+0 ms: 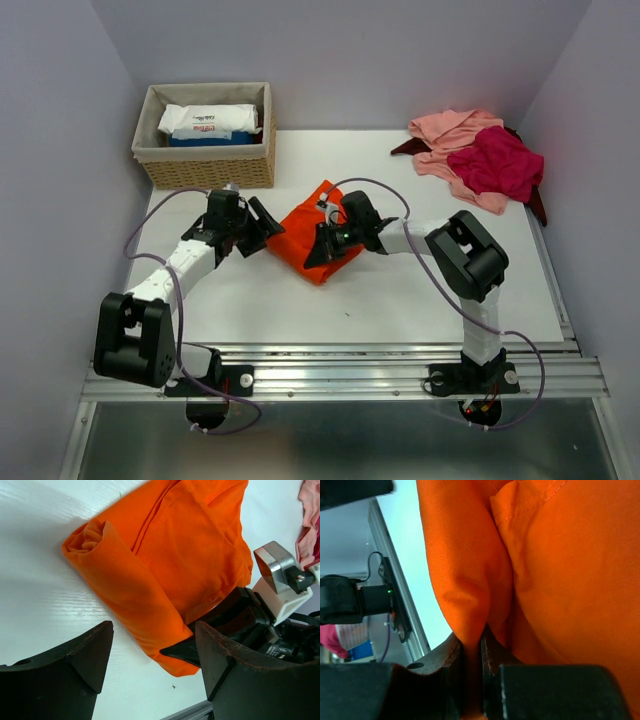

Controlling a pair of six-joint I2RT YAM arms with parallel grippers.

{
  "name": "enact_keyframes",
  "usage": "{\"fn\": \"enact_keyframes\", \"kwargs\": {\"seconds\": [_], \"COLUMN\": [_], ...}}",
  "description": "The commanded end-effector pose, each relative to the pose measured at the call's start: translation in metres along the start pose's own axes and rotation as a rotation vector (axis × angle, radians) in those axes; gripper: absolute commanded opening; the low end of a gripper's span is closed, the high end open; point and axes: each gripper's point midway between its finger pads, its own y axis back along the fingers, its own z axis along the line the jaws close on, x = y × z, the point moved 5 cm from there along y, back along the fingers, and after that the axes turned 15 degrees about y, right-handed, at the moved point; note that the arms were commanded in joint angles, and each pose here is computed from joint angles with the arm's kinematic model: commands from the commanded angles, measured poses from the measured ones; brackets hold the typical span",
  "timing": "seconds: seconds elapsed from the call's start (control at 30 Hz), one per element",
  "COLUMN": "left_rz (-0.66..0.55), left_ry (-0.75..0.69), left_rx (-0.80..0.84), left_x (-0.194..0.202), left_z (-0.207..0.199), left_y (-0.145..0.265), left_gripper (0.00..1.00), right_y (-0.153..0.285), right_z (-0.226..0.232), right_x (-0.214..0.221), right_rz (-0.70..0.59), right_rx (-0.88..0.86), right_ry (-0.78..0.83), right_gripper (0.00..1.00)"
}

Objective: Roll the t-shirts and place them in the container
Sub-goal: Roll the T-shirt to the center of the board.

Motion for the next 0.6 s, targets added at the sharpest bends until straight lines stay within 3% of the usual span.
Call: {"fn": "enact_keyframes", "kwargs": {"seconds": [0.0,0.5,0.53,0.57], "left_rz": [0.006,0.028,0.03,0.033], "left_ry": [-0.05,-0.054,-0.058,-0.057], "left_rx": [0.082,0.088,0.086,0.081], "left_x": [-0.006,-0.012,-0.013,-0.013], "left_z": [-0.023,-0.03,-0.03,-0.029], "left_y": [-0.01,-0.049,-0.051,-0.054], "left_gripper": [0.76,0.75,0.75,0.75], "right_y": [0.005,0.009,0.009,0.009], "right_z": [0.001,-0.021,-0.021,-0.022], "right_x": [-0.007,-0.004,-0.005,-0.004], "right_rz": [-0.032,-0.046,-0.048,-0.049], "right_rx": [-0.088,-0.072,-0.07,-0.059], "right_ry": [-0.015,-0.069,-0.066,-0.07], "right_gripper": [0.01,0.01,0.03,0.14]}}
